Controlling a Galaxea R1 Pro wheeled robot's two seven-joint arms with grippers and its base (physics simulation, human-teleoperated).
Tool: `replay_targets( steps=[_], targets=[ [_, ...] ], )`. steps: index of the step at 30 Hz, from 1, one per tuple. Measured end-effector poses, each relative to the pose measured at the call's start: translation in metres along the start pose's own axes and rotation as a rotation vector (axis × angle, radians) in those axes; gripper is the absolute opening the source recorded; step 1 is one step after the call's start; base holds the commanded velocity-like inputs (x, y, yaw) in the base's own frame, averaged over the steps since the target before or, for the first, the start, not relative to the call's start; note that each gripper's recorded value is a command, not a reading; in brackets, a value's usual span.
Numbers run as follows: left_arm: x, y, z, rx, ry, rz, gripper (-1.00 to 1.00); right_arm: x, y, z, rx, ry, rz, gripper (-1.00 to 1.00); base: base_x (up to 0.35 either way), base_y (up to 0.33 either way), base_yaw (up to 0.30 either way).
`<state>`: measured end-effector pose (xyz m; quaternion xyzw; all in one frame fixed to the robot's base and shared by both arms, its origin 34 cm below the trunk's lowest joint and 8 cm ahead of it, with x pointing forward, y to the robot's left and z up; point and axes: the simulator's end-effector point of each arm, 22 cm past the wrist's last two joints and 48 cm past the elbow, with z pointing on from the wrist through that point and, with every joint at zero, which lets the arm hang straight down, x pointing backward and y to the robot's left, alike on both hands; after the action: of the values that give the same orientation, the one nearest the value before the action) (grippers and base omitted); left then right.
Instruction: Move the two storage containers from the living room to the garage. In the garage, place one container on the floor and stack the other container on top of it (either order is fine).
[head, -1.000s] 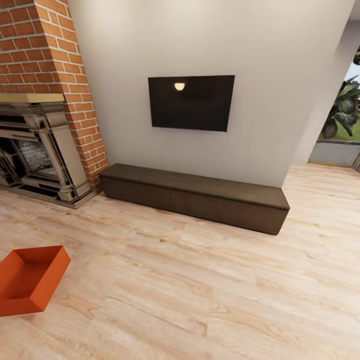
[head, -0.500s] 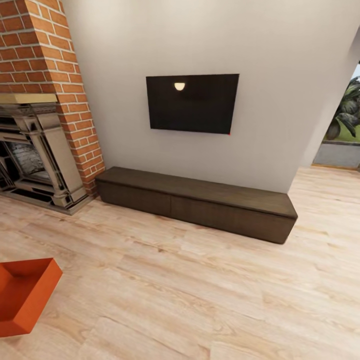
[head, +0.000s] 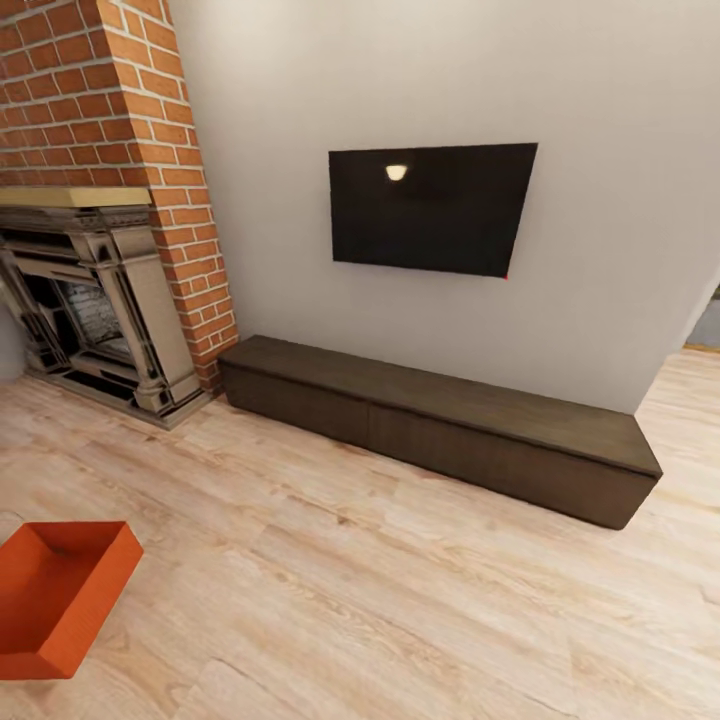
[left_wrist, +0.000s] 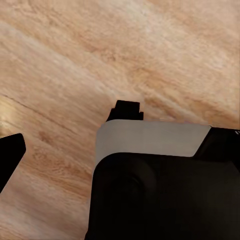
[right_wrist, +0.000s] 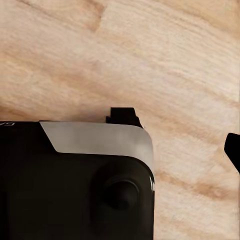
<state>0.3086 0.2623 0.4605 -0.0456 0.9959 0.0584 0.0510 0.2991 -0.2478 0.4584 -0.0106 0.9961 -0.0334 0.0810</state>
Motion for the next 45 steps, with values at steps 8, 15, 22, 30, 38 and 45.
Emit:
replay_targets(
  steps=[8, 15, 22, 30, 38, 45],
  targets=[
    [-0.0001, 0.0000, 0.0000, 0.000, 0.000, 0.000, 1.00, 0.0000, -0.0003, 0.0000, 0.000, 0.000, 0.000, 1.00, 0.324, 0.000, 0.271],
    [-0.0001, 0.0000, 0.0000, 0.000, 0.000, 0.000, 1.00, 0.0000, -0.0001, 0.0000, 0.000, 0.000, 0.000, 1.00, 0.324, 0.000, 0.271],
    [-0.0002, 0.0000, 0.0000, 0.000, -0.001, 0.000, 1.00, 0.0000, 0.0000, 0.0000, 0.000, 0.000, 0.000, 1.00, 0.324, 0.000, 0.271],
    [-0.0002, 0.0000, 0.0000, 0.000, -0.001, 0.000, 1.00, 0.0000, -0.0001, 0.0000, 0.000, 0.000, 0.000, 1.00, 0.324, 0.000, 0.271],
    [-0.0002, 0.0000, 0.0000, 0.000, -0.001, 0.000, 1.00, 0.0000, -0.0001, 0.0000, 0.000, 0.000, 0.000, 1.00, 0.324, 0.000, 0.271],
    [-0.0002, 0.0000, 0.0000, 0.000, -0.001, 0.000, 1.00, 0.0000, 0.0000, 0.0000, 0.000, 0.000, 0.000, 1.00, 0.324, 0.000, 0.271]
  ],
)
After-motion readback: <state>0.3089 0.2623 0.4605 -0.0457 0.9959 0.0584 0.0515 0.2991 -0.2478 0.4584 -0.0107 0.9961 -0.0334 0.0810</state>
